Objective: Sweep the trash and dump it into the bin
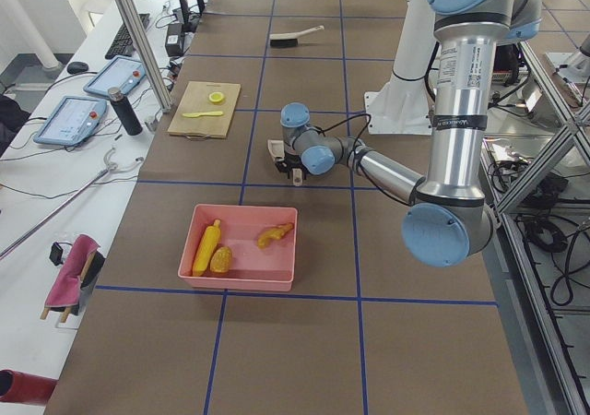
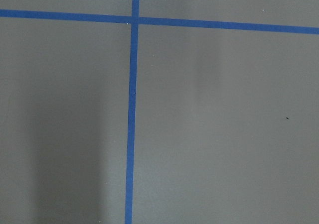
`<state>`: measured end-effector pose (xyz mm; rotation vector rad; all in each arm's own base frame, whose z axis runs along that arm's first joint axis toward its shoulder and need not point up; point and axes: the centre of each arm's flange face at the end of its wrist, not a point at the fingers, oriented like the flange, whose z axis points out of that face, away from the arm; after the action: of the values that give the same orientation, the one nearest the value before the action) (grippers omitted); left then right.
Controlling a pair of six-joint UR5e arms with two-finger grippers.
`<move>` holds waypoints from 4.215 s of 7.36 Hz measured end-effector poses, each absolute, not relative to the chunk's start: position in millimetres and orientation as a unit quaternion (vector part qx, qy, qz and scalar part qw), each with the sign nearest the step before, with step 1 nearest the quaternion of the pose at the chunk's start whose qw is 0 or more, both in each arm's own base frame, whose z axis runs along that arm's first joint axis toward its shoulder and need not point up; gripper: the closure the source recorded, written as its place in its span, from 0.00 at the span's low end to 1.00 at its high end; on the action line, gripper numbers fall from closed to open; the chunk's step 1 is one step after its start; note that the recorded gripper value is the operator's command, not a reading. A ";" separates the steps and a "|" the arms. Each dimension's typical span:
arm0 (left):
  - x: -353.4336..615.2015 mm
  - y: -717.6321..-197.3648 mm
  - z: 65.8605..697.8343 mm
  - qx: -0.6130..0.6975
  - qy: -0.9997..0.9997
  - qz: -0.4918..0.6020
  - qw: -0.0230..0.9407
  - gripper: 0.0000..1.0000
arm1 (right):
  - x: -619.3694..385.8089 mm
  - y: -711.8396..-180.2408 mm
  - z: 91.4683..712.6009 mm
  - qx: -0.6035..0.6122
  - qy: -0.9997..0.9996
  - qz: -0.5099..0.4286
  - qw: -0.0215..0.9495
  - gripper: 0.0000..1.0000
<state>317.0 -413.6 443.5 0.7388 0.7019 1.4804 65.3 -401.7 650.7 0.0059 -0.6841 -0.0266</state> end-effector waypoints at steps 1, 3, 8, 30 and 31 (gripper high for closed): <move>316.0 -412.3 439.6 0.324 0.311 0.645 0.618 0.02 | 65.3 -401.6 650.8 0.003 -0.335 -0.013 0.942 0.00; 295.6 -419.6 422.4 0.335 0.329 0.623 0.625 0.02 | 65.5 -401.4 651.2 0.002 -0.334 -0.013 0.942 0.00; 199.4 -476.8 382.2 0.249 0.394 0.310 0.829 0.02 | 65.8 -401.3 655.0 -0.001 -0.334 -0.011 0.943 0.00; -63.8 -469.3 677.9 -0.026 0.355 -0.055 0.933 0.02 | 65.5 -403.6 653.4 0.001 -0.333 -0.012 0.943 0.00; -62.3 -469.0 676.4 -0.032 0.364 -0.070 0.928 0.02 | 65.5 -403.9 651.8 0.003 -0.333 -0.013 0.943 0.00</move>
<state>-62.3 -469.0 676.4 -0.0665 0.7460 -0.1443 65.5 -403.9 651.8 0.0058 -0.6795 -0.0258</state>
